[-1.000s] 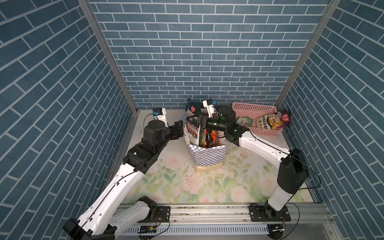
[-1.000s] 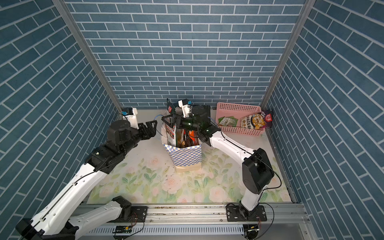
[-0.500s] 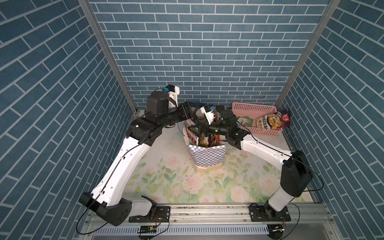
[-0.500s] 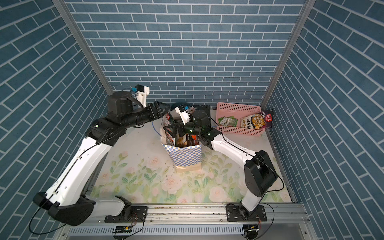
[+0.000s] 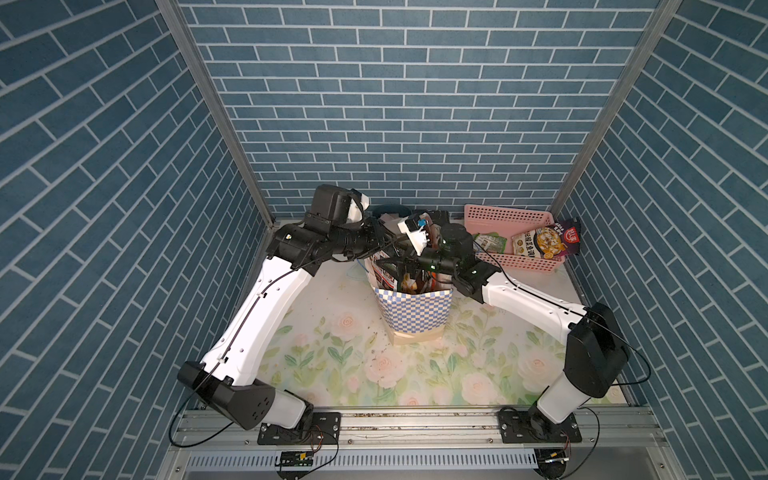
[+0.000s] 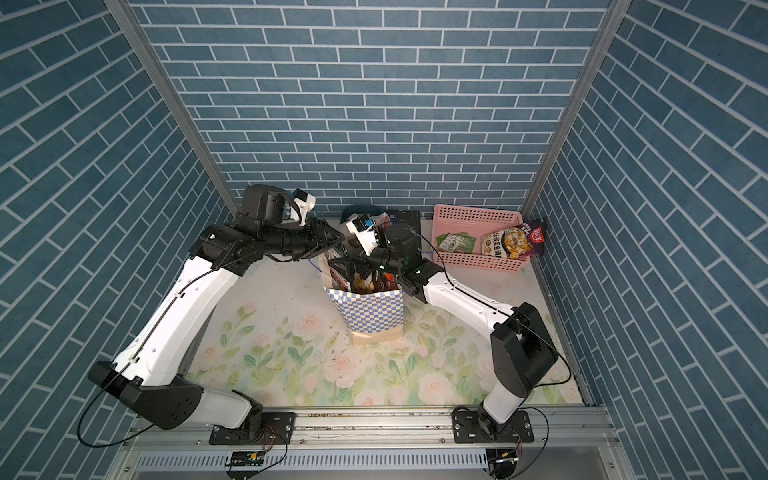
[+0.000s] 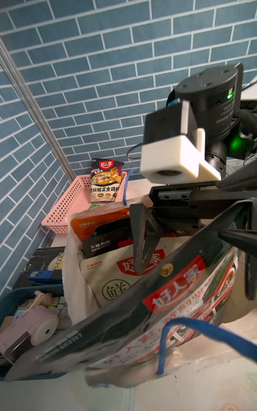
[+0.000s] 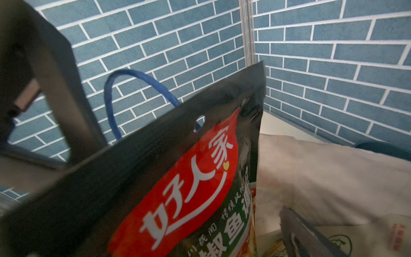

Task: Place the condiment packets inside the bag
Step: Adjust the condiment packet in the paper bag.

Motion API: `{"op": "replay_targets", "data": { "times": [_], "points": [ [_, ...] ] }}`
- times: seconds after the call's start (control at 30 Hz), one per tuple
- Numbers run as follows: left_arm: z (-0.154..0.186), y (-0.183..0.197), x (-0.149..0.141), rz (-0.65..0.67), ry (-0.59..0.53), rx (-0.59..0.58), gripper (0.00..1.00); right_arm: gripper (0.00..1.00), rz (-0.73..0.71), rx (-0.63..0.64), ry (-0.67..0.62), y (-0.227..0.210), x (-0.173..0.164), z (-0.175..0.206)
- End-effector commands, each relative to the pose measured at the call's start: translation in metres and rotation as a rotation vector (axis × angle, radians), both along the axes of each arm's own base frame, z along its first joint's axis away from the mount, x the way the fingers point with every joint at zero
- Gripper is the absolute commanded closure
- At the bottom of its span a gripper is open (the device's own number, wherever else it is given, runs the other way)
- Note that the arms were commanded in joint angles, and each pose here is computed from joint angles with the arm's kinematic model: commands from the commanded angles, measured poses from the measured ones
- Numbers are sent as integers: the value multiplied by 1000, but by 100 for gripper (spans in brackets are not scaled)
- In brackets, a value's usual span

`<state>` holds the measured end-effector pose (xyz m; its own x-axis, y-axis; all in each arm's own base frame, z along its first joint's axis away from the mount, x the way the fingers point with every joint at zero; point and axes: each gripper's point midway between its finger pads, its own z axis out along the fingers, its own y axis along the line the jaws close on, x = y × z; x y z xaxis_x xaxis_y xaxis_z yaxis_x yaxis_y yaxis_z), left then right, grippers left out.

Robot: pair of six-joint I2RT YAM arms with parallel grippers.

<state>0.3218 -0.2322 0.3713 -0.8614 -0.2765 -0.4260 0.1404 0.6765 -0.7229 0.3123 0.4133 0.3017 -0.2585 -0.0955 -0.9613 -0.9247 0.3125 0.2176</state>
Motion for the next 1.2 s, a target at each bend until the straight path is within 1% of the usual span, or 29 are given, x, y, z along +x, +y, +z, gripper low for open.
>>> {"op": "replay_targets", "data": {
  "times": [0.0,0.13,0.23,0.33,0.37,0.5,0.73,1.0,1.17],
  "points": [
    [-10,-1,2,-7,35,14,67,1,7,28,-109,-4,-8,27],
    [-15,-3,4,-15,48,22,68,0,15,25,-117,-4,-11,27],
    [-21,-6,5,-28,61,19,80,0,28,24,-124,-3,-14,28],
    [-23,-8,6,-37,61,11,97,0,43,23,-129,0,-18,29],
    [-22,-8,6,-37,59,11,100,0,48,22,-134,1,-19,30],
    [-23,-8,9,-32,50,19,100,0,73,12,-157,8,-24,32],
    [-28,5,20,32,19,75,100,0,243,33,-218,15,-61,41],
    [-38,27,40,129,-5,101,100,0,339,26,-201,8,-86,44],
    [-43,28,48,139,-12,98,100,0,443,57,-174,5,-105,56]
  ]
}}
